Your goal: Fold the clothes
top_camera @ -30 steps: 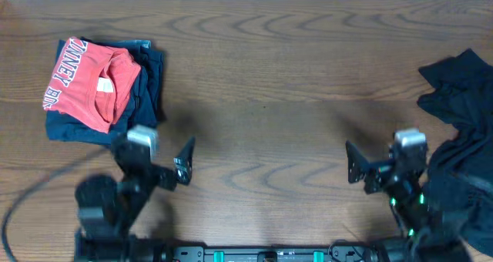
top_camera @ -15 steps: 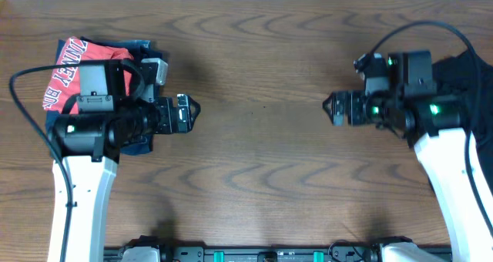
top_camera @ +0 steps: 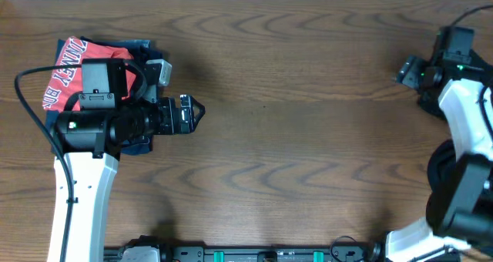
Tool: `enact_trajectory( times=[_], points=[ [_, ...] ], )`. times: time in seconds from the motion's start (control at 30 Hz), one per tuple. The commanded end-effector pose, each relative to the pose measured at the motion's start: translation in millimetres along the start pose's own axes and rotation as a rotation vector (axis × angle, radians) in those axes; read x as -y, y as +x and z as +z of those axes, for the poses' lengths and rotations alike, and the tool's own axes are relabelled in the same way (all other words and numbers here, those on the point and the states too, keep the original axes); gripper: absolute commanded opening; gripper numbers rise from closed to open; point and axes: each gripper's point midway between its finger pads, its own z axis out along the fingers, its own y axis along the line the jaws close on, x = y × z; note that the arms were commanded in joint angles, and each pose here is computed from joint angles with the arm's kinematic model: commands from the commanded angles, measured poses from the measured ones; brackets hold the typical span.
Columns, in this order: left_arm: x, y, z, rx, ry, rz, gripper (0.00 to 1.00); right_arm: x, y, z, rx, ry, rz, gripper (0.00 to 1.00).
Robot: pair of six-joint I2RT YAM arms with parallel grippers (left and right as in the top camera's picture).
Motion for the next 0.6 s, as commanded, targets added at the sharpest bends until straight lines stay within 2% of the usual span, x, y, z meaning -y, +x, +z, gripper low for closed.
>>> enact_trajectory(
  times=[0.0, 0.23, 0.47, 0.5, 0.53, 0.57],
  points=[
    [8, -5, -6, 0.021, 0.017, 0.019, 0.98, 16, 1, 24, -0.026, 0.05, 0.04, 0.85],
    [8, -5, -6, 0.017, 0.017, 0.018, 0.98, 50, 9, 75, -0.068, 0.107, 0.09, 0.84],
    [4, -5, -6, 0.019, -0.004, 0.017, 0.98, 74, 33, 108, -0.16, 0.111, 0.141, 0.74],
    [3, -5, -6, 0.019, -0.009, 0.017, 0.98, 74, 35, 110, -0.168, 0.097, 0.149, 0.66],
    [3, -5, -6, 0.019, -0.011, 0.018, 0.98, 74, 37, 112, -0.177, 0.08, 0.156, 0.52],
    [2, -5, -6, 0.02, -0.014, 0.017, 0.98, 71, 38, 112, -0.186, 0.059, 0.155, 0.33]
  ],
)
